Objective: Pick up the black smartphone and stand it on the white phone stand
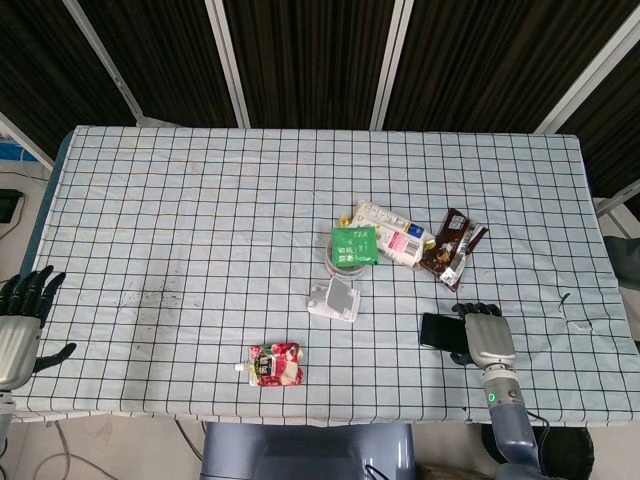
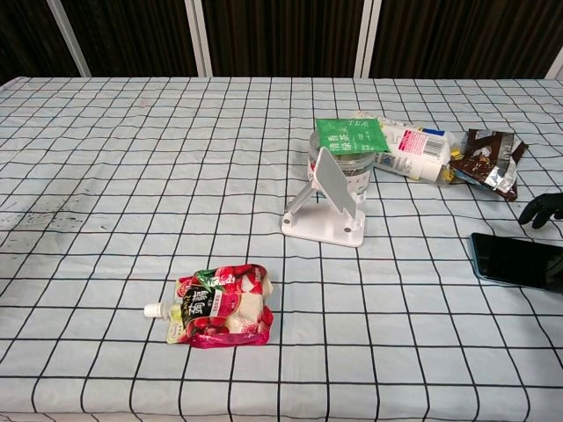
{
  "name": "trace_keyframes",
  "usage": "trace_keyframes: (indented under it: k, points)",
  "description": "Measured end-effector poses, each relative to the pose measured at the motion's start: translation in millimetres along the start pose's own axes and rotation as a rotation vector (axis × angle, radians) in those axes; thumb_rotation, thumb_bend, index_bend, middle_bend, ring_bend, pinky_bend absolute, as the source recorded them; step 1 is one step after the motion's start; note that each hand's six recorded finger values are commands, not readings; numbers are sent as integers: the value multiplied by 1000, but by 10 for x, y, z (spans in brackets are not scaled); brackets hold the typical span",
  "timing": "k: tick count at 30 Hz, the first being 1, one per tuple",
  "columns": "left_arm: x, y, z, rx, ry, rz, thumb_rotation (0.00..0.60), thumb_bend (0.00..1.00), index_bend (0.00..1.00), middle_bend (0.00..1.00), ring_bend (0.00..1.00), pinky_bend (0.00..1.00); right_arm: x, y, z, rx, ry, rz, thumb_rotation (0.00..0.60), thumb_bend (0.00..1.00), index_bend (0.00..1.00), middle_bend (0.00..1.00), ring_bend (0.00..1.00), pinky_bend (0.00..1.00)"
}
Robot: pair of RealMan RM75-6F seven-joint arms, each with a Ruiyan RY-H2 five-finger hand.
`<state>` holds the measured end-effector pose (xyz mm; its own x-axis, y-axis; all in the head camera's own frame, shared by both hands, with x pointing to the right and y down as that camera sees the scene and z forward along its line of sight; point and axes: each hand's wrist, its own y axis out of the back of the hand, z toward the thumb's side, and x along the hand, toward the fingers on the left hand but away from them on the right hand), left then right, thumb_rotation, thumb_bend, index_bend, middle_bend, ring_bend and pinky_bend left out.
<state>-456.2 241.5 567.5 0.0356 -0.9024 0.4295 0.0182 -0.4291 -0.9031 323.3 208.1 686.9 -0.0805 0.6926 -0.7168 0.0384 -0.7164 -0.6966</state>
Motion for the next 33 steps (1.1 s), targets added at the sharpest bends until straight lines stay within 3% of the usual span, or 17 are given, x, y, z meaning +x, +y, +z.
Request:
trace_keyframes:
  k: [26, 33]
  points:
    - [0, 12, -3, -14, 5, 3, 600, 0, 0, 0, 0, 0, -64, -103, -31, -2, -36, 31, 600, 235, 290, 270, 198, 153]
    - [-4, 21, -10, -16, 9, 6, 600, 0, 0, 0, 0, 0, -66, -128, -41, -1, -43, 39, 600, 235, 330, 293, 198, 153]
